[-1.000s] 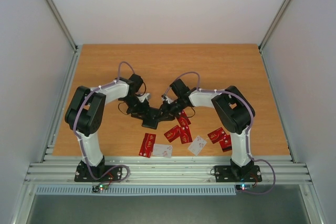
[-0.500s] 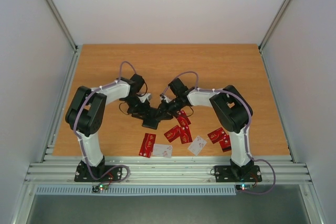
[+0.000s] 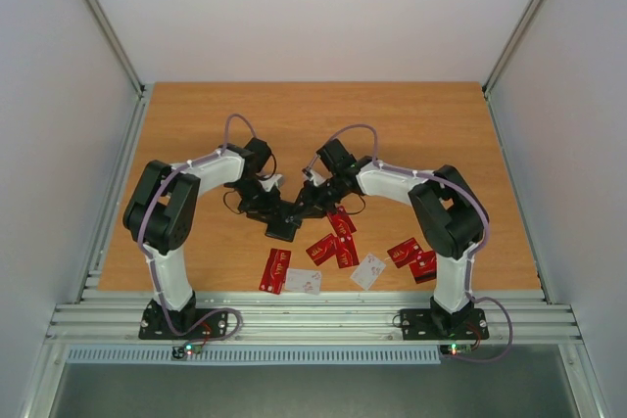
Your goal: Put the credit cards into the card holder
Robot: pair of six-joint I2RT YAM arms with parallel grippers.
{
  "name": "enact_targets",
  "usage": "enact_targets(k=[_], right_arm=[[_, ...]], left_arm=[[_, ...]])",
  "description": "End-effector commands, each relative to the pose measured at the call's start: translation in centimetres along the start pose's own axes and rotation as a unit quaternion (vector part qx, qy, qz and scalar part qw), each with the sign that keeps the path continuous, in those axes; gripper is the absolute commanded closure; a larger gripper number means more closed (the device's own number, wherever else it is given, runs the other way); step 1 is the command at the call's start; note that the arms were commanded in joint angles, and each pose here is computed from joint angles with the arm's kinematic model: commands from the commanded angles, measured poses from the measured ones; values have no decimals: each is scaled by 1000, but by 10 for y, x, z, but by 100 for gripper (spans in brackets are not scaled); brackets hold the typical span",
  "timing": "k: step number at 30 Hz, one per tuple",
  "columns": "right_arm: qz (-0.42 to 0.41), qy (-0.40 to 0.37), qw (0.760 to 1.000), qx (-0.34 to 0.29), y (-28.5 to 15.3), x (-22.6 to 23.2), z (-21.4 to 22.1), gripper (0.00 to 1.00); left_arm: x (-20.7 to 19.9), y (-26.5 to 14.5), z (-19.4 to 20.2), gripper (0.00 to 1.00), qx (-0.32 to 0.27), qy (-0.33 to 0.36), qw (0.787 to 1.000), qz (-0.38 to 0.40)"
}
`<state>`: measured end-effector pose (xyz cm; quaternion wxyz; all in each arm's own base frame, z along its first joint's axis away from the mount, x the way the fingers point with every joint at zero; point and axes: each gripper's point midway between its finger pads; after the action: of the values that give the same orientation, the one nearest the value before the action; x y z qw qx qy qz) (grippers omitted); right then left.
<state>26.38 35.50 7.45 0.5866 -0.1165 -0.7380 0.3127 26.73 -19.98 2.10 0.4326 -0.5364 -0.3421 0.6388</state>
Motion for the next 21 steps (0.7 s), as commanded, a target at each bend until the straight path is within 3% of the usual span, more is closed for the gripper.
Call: enact_targets(k=[1, 21], right_arm=[[42, 18, 999, -3, -3, -15, 6, 80], [45, 23, 999, 12, 21, -25, 0, 82]], left_arm=[[11, 12, -5, 66, 1, -4, 999, -33], [6, 9, -6, 67, 2, -5, 1000, -26]])
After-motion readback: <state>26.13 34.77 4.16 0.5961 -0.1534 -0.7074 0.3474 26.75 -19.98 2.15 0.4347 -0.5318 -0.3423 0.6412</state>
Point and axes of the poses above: each gripper's point midway between its finger pads, its own y axis out along the fingers, its own x axis along the line the jaws close on, z = x × y, and after that the axes turned 14 degrees about -y, right-handed
